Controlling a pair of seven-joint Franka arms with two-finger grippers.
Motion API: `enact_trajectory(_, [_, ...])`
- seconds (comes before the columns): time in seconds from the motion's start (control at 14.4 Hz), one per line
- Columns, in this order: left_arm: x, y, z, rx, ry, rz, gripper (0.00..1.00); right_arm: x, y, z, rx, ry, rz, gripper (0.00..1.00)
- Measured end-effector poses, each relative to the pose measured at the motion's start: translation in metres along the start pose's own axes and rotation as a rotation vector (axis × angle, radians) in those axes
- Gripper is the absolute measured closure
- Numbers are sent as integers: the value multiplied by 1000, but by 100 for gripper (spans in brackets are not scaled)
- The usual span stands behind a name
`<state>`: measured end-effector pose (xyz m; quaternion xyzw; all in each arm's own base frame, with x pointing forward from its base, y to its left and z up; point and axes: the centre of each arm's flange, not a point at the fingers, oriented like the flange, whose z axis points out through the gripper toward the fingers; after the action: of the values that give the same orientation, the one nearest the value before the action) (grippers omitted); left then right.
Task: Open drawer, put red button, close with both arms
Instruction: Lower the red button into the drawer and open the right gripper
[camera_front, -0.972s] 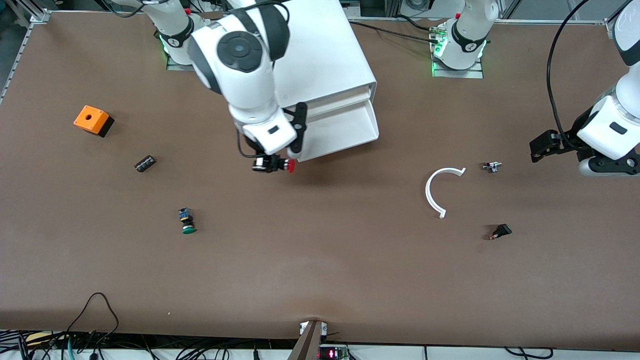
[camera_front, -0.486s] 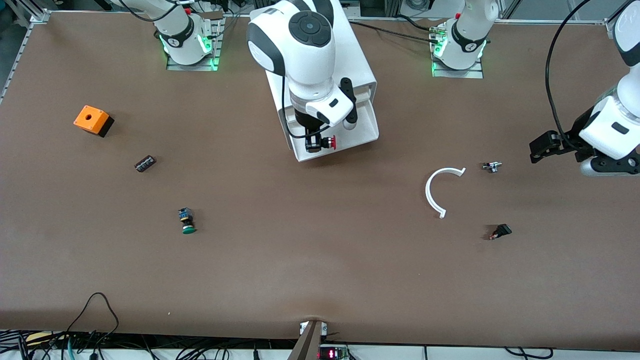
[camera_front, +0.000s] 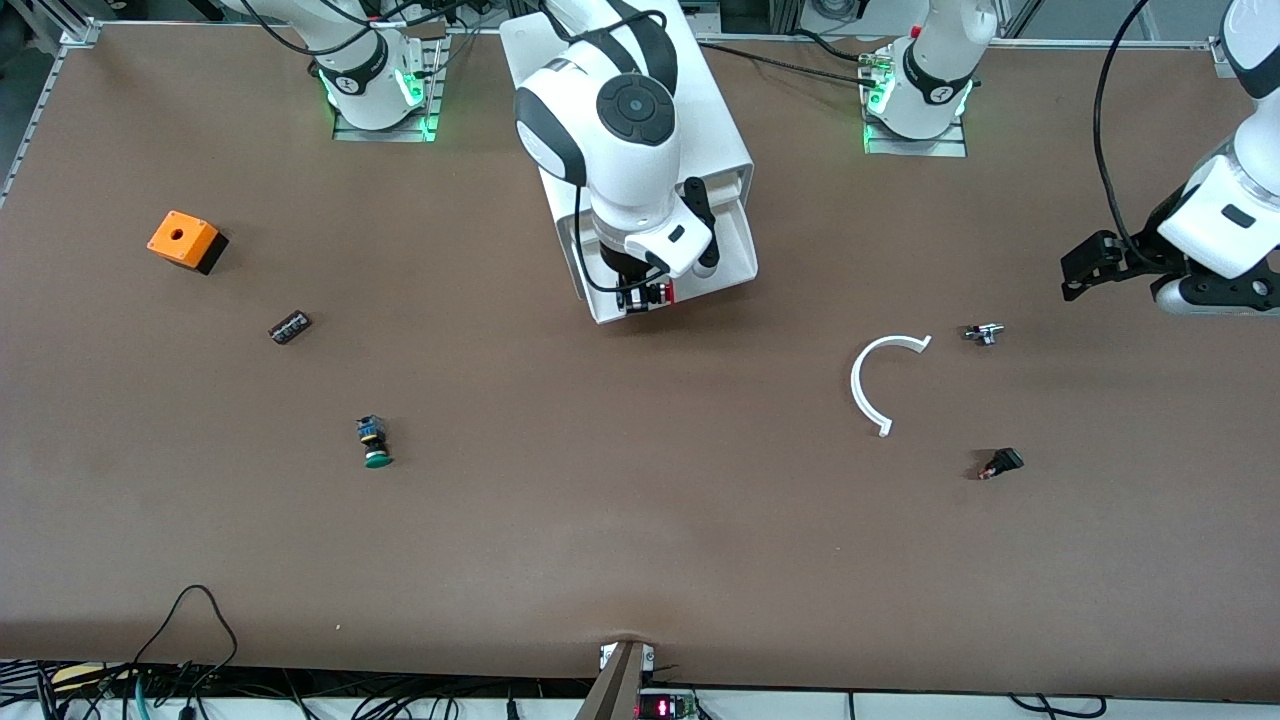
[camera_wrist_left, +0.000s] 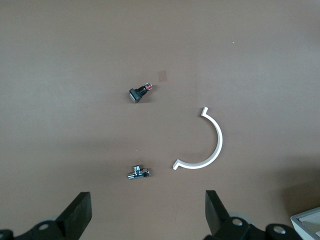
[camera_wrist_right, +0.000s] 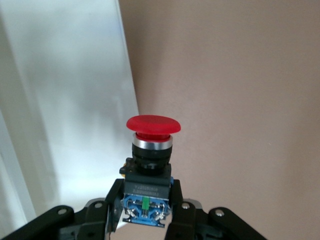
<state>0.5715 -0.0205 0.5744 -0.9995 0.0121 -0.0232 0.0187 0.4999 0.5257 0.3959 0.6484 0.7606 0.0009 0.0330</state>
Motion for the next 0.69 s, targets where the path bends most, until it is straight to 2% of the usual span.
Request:
enact_trajectory(0.28, [0,3,0,0,1,9,0,16,-13,4,22,10,-33,59])
enact_trajectory(0.69, [0,2,0,0,2,9,0,28,-23,27,53,-5,-82,59])
